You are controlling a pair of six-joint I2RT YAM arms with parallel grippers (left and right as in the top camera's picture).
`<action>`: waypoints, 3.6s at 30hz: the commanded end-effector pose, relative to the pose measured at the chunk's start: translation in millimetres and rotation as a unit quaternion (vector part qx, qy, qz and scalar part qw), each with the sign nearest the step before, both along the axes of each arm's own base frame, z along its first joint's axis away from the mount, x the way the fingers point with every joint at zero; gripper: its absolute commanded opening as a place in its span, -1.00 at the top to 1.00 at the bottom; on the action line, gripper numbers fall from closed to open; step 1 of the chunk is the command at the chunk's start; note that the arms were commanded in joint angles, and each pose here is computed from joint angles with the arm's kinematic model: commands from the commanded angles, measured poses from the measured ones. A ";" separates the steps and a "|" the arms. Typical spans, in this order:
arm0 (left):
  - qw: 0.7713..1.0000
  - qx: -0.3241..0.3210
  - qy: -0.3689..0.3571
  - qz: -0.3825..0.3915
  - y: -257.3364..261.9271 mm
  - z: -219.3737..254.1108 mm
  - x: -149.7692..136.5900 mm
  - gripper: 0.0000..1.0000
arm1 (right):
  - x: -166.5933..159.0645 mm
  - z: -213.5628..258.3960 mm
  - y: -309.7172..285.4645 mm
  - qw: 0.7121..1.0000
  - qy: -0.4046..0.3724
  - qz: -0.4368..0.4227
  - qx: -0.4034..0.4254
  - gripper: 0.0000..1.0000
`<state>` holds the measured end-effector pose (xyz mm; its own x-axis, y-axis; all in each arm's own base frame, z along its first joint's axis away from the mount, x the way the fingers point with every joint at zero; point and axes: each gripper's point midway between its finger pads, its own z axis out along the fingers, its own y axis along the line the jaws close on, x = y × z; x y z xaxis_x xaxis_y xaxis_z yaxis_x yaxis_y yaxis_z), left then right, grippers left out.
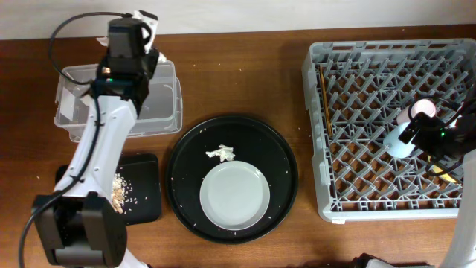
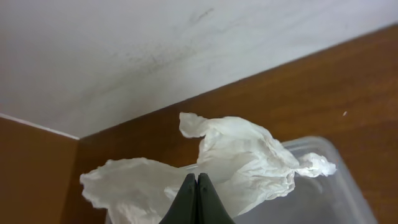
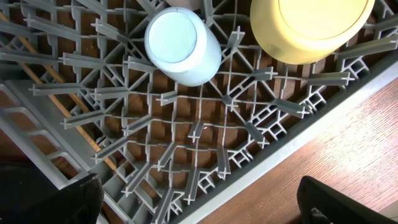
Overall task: Sort waste into correct bins and load items into the dishwasher rack
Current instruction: 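Carry the wrappers with the left gripper into the clear plastic bin and release, then return the left gripper to the remaining white tissue on the round tray, then grasp the tissue and drop it into the clear bin with the left gripper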
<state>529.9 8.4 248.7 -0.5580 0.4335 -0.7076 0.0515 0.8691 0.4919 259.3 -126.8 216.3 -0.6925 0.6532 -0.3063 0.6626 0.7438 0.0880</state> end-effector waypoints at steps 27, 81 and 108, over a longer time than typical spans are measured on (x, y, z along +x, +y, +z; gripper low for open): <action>0.983 0.137 0.097 -0.078 15.9 -59.7 13.5 -0.99 | -1.3 -2.0 -1.7 1.000 0.003 -0.007 0.002 -0.97; 0.861 -0.297 0.364 0.195 -205.0 -183.9 -166.6 -0.36 | -1.2 -1.9 -1.7 1.000 0.003 -0.007 0.002 -0.97; 0.836 -0.276 0.411 0.237 -209.2 -206.2 -169.3 0.98 | -1.2 -1.9 -1.7 1.000 0.003 -0.007 0.002 -0.97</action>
